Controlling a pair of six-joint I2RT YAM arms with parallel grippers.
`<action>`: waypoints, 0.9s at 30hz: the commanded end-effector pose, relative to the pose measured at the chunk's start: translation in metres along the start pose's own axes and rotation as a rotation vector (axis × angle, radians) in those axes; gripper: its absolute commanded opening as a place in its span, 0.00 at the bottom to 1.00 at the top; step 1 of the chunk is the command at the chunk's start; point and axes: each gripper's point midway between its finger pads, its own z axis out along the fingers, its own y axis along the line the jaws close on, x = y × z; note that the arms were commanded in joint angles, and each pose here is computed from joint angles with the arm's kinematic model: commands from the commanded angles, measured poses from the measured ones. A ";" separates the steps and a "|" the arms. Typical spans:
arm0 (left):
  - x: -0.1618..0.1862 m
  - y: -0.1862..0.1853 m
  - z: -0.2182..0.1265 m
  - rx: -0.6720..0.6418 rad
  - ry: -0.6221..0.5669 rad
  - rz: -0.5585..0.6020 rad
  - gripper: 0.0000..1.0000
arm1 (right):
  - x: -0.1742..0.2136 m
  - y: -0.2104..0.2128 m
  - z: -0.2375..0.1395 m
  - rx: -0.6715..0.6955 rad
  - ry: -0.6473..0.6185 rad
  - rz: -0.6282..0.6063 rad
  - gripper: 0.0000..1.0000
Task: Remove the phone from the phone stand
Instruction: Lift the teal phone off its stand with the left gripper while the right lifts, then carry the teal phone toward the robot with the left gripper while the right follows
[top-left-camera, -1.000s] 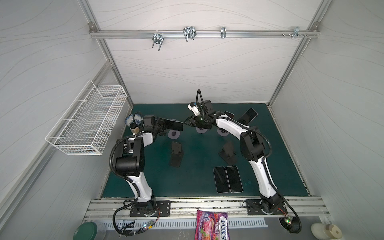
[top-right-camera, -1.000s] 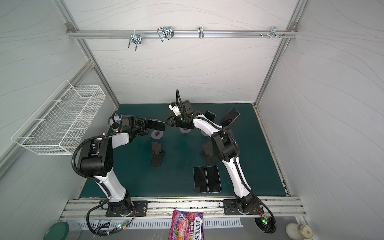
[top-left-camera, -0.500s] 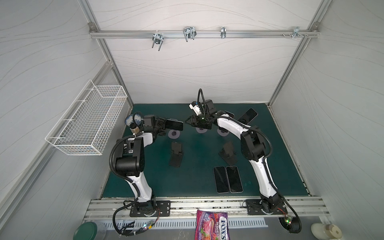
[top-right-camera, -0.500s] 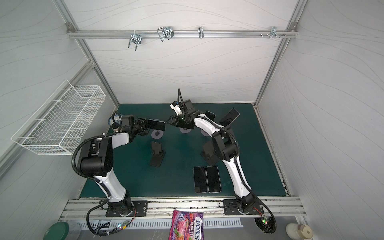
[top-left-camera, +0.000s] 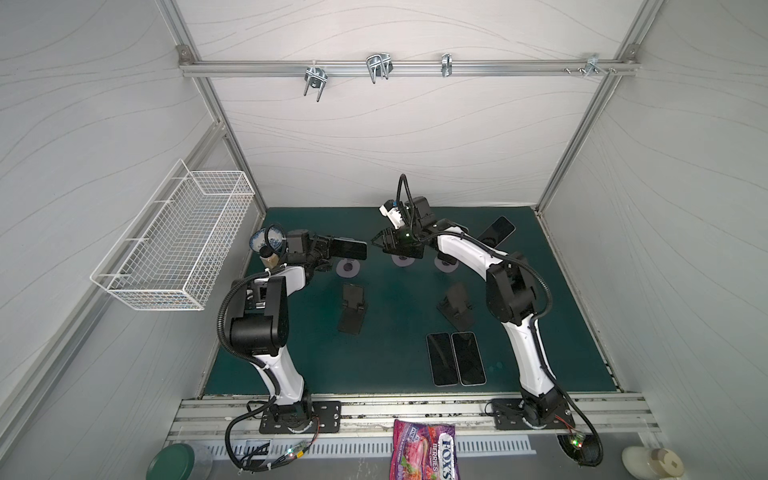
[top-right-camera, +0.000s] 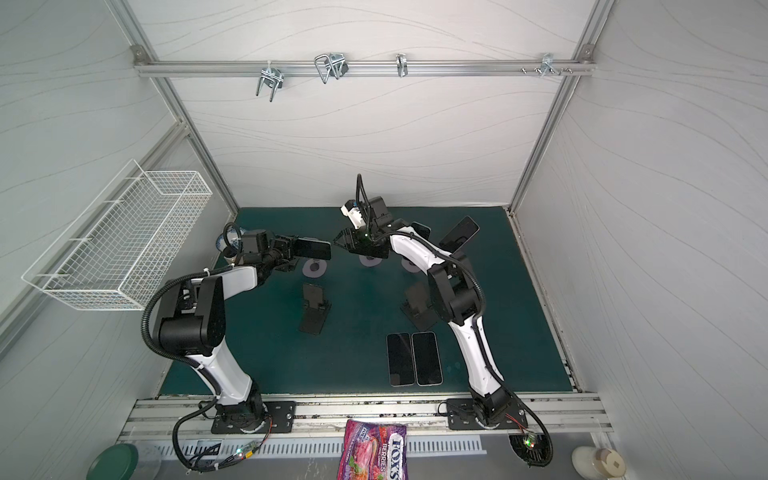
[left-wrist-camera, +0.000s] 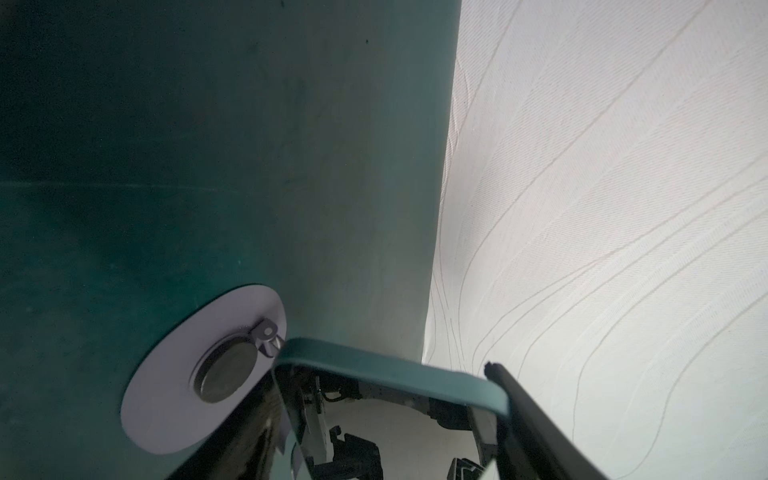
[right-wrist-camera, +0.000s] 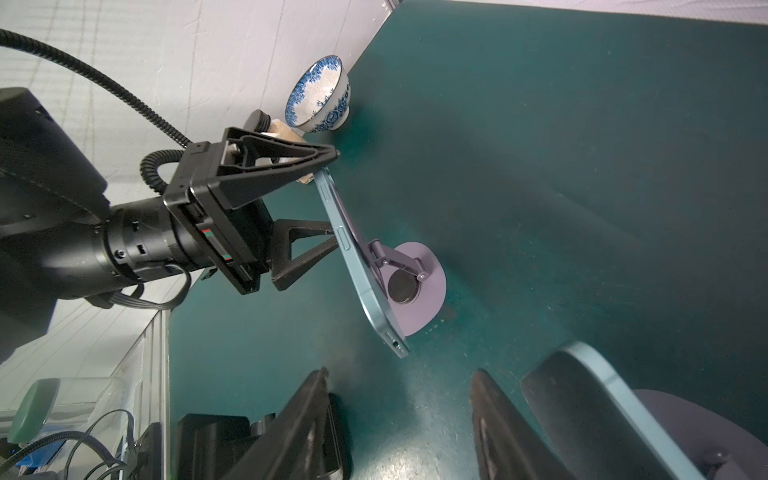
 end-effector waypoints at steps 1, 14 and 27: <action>0.006 -0.040 -0.012 0.109 0.007 0.038 0.69 | -0.016 0.013 -0.018 0.002 -0.029 -0.046 0.57; 0.013 -0.064 -0.029 0.160 0.024 0.058 0.68 | -0.029 0.030 -0.036 -0.007 -0.046 -0.042 0.57; 0.027 -0.092 -0.063 0.174 0.022 0.102 0.67 | -0.056 0.063 -0.073 -0.015 -0.102 -0.028 0.56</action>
